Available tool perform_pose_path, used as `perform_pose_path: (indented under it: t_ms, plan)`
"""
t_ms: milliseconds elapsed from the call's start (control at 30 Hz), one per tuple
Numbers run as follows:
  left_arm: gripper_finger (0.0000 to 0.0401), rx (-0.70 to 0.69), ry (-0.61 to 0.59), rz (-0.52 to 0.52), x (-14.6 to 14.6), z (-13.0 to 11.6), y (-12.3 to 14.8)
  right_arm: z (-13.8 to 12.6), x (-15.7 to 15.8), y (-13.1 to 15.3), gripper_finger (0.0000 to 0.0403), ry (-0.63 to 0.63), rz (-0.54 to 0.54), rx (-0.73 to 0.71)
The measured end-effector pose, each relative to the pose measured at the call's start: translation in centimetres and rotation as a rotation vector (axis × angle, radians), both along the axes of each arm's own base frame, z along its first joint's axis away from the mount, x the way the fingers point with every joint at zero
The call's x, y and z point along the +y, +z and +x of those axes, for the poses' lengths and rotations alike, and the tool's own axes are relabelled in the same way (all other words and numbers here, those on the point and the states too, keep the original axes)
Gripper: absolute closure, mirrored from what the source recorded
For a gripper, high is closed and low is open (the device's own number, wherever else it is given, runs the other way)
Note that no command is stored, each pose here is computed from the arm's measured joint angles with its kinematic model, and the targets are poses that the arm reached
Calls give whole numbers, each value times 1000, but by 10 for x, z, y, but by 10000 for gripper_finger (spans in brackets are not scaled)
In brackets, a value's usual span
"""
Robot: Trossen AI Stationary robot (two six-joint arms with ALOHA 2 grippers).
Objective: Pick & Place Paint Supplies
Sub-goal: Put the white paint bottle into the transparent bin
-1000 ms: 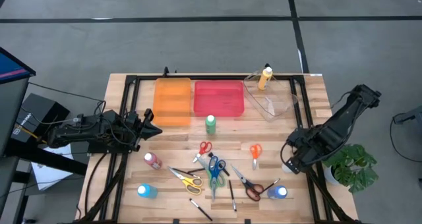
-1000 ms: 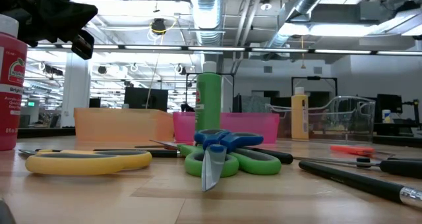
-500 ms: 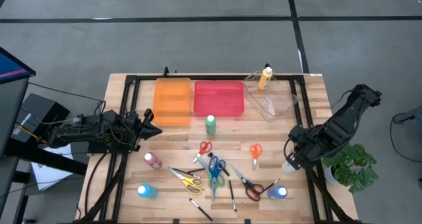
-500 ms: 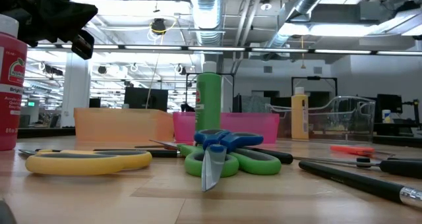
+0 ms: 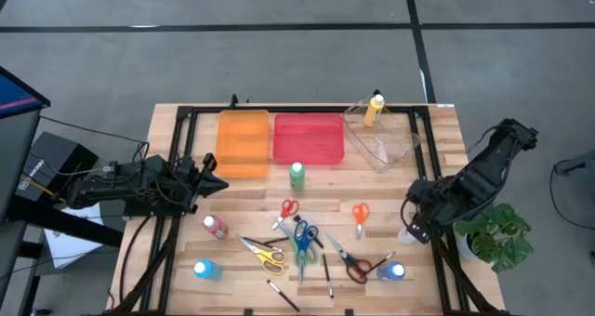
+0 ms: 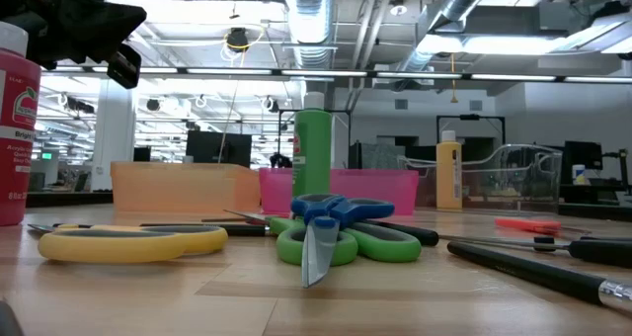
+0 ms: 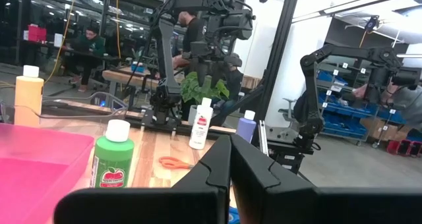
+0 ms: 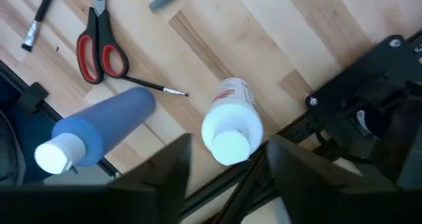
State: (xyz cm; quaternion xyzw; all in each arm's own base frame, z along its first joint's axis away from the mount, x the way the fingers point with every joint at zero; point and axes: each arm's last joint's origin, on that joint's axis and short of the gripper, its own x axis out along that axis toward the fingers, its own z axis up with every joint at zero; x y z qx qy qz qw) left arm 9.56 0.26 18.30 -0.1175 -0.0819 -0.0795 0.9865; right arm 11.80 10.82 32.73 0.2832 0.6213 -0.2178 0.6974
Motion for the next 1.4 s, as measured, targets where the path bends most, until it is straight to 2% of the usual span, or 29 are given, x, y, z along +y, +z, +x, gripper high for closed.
perform_pose_path:
  t_ms: [100, 233, 467, 700, 933, 1400]
  plan:
    - [400, 0, 0, 0, 0, 0, 0, 1, 1, -4, 130, -2, 5, 0]
    - [400, 0, 0, 0, 0, 0, 0, 4, 4, -12, 90, -17, -14, 30]
    - [400, 0, 0, 0, 0, 0, 0, 6, 11, -34, 83, -38, 25, 168]
    - [400, 1, 0, 0, 0, 0, 0, 7, 12, -44, 83, -52, 36, 169]
    - [400, 1, 0, 0, 0, 0, 0, 7, 12, -47, 102, -52, 34, 170]
    - [400, 1, 0, 0, 0, 0, 0, 8, 12, -47, 197, -50, 34, 166]
